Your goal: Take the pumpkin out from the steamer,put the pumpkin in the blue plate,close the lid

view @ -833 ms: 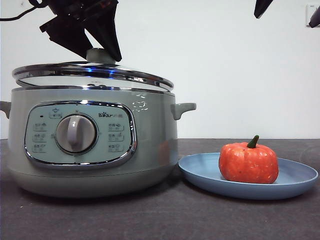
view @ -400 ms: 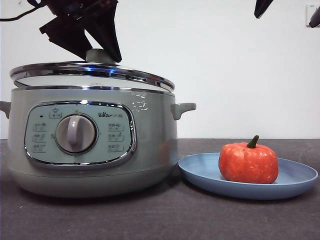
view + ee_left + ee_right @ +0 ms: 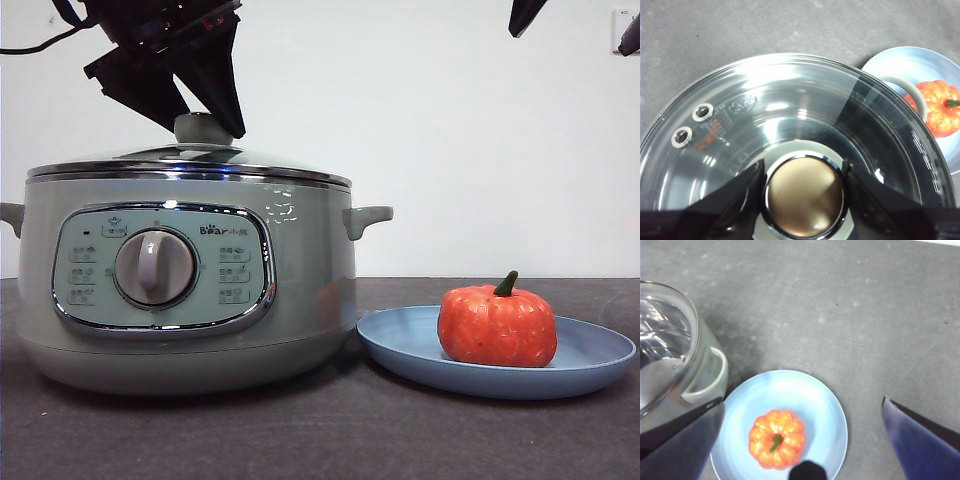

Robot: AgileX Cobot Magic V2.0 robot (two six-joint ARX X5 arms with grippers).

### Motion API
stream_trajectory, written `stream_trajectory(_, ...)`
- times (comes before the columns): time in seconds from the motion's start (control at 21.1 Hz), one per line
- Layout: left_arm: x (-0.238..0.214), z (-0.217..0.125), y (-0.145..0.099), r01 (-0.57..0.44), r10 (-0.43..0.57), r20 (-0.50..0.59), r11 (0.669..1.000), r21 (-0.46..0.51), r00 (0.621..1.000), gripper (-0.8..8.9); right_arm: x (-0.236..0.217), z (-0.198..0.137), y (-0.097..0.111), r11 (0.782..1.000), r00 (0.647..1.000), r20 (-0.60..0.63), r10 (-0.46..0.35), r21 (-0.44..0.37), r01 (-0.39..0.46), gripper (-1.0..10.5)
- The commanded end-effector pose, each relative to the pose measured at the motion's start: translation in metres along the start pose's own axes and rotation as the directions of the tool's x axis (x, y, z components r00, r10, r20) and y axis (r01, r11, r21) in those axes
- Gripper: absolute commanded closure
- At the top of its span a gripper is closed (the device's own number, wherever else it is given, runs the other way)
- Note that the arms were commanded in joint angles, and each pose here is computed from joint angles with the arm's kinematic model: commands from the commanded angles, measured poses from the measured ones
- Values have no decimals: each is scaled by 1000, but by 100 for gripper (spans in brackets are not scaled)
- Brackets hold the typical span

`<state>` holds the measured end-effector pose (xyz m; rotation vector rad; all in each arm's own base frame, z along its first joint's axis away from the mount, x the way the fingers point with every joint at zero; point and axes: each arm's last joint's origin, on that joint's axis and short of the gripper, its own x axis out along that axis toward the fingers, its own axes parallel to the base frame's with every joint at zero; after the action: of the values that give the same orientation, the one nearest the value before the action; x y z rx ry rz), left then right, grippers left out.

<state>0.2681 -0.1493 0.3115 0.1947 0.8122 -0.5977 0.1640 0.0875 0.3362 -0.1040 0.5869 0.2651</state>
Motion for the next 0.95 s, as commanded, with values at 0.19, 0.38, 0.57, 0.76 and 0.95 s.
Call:
stream_trajectory(0.19, 5, -5, 2, -30, 29, -54, 999, -18, 998, 432, 1, -2, 0, 1000, 1000, -7, -3, 8, 3, 411)
stream_trajectory(0.38, 3, -5, 2, -50, 49, -51, 999, -19, 998, 274, 1, -1, 0, 1000, 1000, -3, -2, 9, 2, 411)
stream_trajectory(0.57, -9, -3, 1, -50, 50, -9, 998, -25, 999, 282, 1, -1, 0, 1000, 1000, -3, 1, 9, -1, 411)
stream_trajectory(0.76, -46, -7, -4, -50, 51, 34, 998, -40, 998, 394, 1, -1, 0, 1000, 1000, -4, 5, -10, -5, 416)
stream_trajectory(0.95, -95, -18, -10, -70, 71, 104, 997, -8, 992, 822, -1, -1, 2, 996, 998, -2, 62, -57, -62, 848)
